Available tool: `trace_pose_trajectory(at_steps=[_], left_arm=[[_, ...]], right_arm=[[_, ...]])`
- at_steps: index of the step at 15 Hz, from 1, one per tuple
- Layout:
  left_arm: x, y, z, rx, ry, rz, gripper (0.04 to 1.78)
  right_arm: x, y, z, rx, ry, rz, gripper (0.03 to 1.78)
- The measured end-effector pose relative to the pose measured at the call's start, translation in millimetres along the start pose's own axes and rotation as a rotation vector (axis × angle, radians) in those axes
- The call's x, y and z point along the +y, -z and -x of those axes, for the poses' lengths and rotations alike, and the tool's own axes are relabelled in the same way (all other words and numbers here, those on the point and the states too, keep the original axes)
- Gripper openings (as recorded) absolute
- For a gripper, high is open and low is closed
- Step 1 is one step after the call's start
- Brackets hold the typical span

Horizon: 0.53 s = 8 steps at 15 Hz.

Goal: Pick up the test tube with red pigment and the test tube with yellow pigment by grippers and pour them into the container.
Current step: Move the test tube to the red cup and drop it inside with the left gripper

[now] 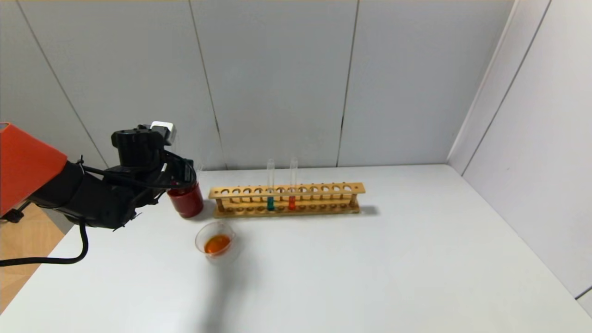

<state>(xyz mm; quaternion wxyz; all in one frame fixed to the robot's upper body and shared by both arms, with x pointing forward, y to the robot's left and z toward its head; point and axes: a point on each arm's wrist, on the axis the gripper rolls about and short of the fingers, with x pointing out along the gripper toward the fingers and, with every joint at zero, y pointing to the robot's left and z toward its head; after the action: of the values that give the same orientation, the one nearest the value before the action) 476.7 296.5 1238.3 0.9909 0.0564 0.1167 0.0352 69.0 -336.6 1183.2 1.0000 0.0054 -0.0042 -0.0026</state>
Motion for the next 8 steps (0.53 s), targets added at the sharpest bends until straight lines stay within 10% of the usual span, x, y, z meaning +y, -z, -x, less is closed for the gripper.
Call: trace_pose_trajectory(at_steps=[4, 8], left_arm=[[-0.6, 2.7, 0.2, 0.009, 0.004, -0.004, 0.48], [0.0, 3.2, 5.2, 0.006, 0.005, -0.008, 1.06]], right_arm=[[0.0, 0.0, 0.0, 0.000, 0.000, 0.000, 1.75], [0.0, 0.0, 0.0, 0.000, 0.000, 0.000, 1.75]])
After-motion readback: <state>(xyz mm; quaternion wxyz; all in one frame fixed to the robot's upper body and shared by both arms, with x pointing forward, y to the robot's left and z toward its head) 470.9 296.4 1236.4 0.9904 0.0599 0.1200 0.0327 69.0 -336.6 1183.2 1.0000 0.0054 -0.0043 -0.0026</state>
